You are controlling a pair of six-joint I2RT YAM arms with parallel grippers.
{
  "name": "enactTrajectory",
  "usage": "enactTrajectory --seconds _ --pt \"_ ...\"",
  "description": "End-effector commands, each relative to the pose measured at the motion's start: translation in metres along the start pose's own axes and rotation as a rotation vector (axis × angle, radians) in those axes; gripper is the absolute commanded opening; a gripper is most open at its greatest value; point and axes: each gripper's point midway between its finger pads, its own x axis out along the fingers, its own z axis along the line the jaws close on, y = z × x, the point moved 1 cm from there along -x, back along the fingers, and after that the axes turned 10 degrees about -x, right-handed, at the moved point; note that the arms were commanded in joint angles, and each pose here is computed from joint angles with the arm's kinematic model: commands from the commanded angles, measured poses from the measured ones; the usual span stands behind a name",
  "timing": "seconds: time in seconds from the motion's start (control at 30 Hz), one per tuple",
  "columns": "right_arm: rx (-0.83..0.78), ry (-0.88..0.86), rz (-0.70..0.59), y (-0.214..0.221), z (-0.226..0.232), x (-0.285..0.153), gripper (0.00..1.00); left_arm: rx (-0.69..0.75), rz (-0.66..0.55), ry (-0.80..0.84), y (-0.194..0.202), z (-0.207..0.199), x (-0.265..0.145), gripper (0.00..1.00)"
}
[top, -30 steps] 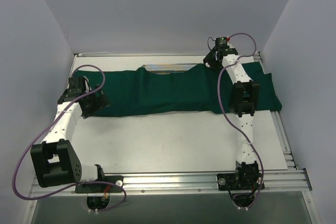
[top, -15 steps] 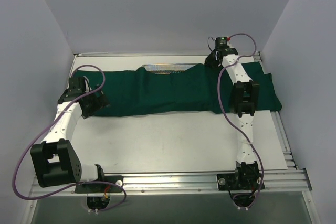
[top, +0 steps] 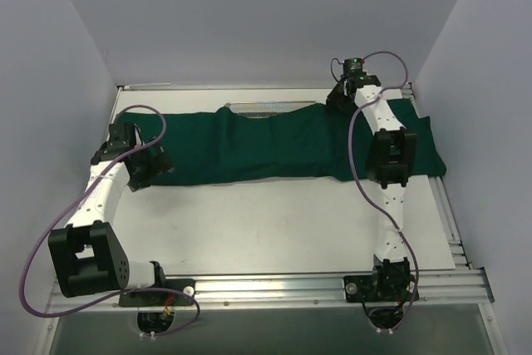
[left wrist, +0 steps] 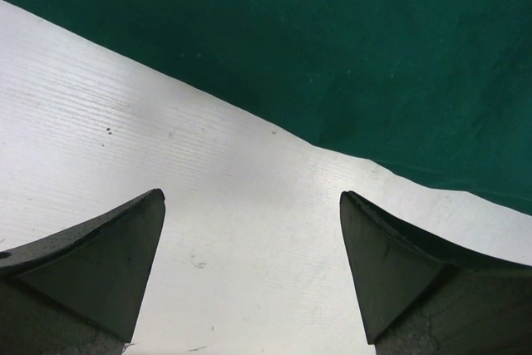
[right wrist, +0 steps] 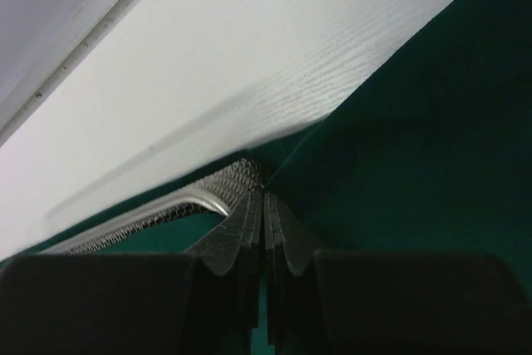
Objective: Open and lay out the surgical kit
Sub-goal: Open the surgical kit at the center of the board.
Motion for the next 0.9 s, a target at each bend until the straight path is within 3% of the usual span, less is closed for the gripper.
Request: enactTrajectory --seconds 0.0,0.3,0.4,0.43,0.5,0.57,0.7,0.77,0.8,0.83,0.87 --pt "-0.092 0.005 -0.032 -0.011 0.007 -0.064 0.0 -0.011 -0.014 0.016 -0.011 -0.008 -0.01 0.95" --pt "-0.209 -0.005 -0.002 0.014 0.012 -0.126 0.0 -0.014 0.01 0.111 -0.014 -0.029 -0.013 0.94" --pt "-0.278 -0.037 0.031 0.045 0.021 -0.169 0.0 -0.03 0.001 0.12 -0.019 -0.034 -0.018 0.94" --pt "-0.303 -0.015 0.106 0.08 0.009 -0.166 0.0 -0.041 -0.004 0.113 -0.021 -0.034 -0.018 0.94" --pt "-0.32 -0.04 0.096 0.099 0.004 -0.202 0.0 -0.066 -0.015 0.103 -0.024 -0.034 -0.021 0.94" --pt "-0.33 0.006 0.191 0.147 -0.03 -0.209 0.0 -0.082 -0.013 0.09 -0.025 -0.034 -0.019 0.94" --pt "-0.344 0.008 0.217 0.197 -0.072 -0.254 0.0 -0.108 0.009 0.117 -0.021 -0.042 -0.018 0.94" --pt "-0.343 0.02 0.231 0.21 -0.086 -0.261 0.07 -0.122 0.012 0.121 -0.019 -0.043 -0.018 0.94" --pt "-0.341 0.025 0.22 0.213 -0.091 -0.267 0.15 -0.126 0.01 0.125 -0.019 -0.045 -0.018 0.94" --pt "-0.341 0.032 0.207 0.21 -0.092 -0.269 0.33 -0.129 0.009 0.135 -0.018 -0.05 -0.018 0.94" --pt "-0.338 0.046 0.193 0.206 -0.094 -0.269 0.39 -0.127 0.007 0.138 -0.019 -0.054 -0.017 0.94"
